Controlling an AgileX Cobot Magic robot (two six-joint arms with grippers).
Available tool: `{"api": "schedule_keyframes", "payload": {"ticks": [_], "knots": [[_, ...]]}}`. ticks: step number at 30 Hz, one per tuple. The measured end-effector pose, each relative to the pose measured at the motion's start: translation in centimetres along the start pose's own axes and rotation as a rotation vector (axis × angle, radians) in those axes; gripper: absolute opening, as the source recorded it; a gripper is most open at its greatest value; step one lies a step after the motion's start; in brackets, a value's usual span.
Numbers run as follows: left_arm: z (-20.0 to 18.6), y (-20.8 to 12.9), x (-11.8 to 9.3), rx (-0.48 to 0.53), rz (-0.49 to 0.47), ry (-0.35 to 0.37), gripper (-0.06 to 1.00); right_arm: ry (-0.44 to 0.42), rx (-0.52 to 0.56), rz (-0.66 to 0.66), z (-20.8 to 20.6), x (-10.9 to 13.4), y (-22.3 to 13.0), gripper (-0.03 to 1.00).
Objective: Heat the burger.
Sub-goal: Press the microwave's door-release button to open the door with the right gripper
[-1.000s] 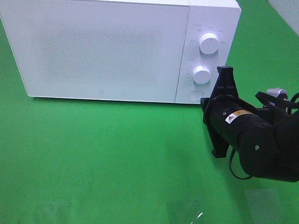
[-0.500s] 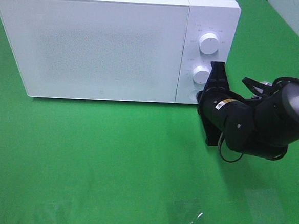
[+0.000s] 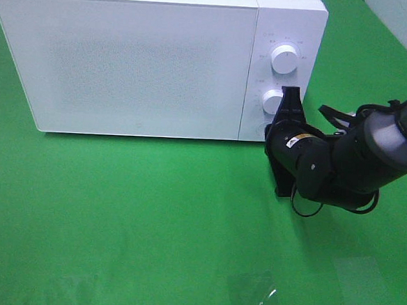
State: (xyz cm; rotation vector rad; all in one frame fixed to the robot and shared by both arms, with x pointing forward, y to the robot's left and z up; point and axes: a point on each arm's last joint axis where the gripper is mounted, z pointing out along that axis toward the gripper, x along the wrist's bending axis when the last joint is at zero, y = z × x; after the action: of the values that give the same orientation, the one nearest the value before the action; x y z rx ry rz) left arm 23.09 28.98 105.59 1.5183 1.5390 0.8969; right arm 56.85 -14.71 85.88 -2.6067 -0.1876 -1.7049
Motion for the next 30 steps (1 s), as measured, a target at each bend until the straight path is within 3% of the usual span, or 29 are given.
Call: {"api": "schedule_keyframes", "payload": {"ticks": [30], "knots": [[0.00, 0.00, 0.00, 0.000, 0.000, 0.000, 0.98, 0.076, 0.003, 0.007, 0.58, 0.38, -0.27, 0.00]]}}
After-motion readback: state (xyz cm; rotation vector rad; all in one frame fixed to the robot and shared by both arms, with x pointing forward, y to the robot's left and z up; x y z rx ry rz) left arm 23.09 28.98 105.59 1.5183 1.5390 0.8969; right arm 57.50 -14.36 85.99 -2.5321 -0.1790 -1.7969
